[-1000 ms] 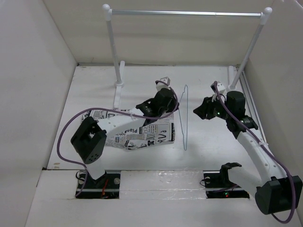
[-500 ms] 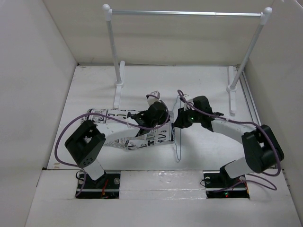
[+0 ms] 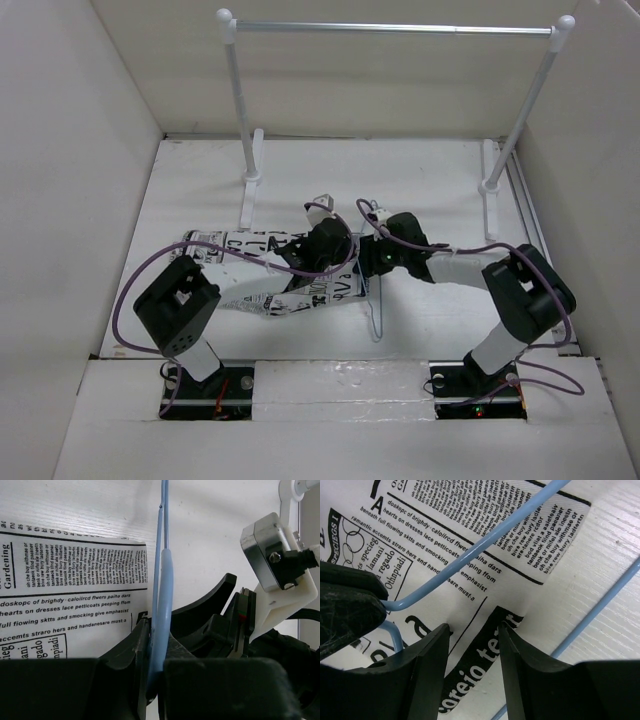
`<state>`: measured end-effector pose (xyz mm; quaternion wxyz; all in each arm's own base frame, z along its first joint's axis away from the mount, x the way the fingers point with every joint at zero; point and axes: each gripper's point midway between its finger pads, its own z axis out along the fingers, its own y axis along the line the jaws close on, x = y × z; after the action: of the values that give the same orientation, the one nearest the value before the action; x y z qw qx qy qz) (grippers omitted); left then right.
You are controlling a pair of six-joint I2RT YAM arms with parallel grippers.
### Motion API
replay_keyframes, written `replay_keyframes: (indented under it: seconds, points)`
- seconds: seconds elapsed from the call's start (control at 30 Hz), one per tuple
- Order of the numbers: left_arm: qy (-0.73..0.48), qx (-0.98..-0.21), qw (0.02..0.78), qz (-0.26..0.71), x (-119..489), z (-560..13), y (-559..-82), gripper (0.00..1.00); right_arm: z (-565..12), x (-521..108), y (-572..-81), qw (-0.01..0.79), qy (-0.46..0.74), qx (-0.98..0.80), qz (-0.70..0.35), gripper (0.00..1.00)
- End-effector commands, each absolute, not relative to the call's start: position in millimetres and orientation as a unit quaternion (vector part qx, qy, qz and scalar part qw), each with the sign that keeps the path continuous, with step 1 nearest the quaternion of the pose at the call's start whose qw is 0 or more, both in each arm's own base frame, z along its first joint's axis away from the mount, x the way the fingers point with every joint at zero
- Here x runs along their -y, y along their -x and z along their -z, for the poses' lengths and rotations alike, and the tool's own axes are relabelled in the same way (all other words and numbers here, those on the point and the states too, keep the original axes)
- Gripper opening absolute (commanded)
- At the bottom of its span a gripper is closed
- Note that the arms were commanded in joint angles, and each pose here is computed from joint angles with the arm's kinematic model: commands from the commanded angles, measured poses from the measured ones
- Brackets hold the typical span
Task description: Place the trousers on the hanger
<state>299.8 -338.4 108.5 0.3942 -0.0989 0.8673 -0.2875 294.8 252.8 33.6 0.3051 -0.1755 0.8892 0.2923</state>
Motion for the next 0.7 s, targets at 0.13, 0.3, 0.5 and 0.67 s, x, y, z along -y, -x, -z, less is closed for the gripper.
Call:
replay_keyframes:
  seconds: [0.13, 0.3, 0.5, 0.67]
  points:
    - [0.090, -0.879, 0.394, 0.253, 320.0, -98.2, -290.7, 0.00, -61.2, -238.7, -304.5, 0.369, 0.164, -0.874, -0.270, 0.47]
    - [0.088, -0.879, 0.394, 0.255, 321.3, -98.5, -290.8, 0.00, -57.4, -234.2, -306.4, 0.365, 0.169, -0.880, -0.252, 0.48]
    - [0.087, -0.877, 0.394, 0.259, 323.8, -101.6, -291.8, 0.00, -25.3, -248.8, -307.0, 0.325, 0.164, -0.889, -0.276, 0.49]
    - [0.085, -0.881, 0.395, 0.248, 319.0, -97.6, -290.9, 0.00, -19.5, -265.4, -299.2, 0.317, 0.156, -0.878, -0.324, 0.04]
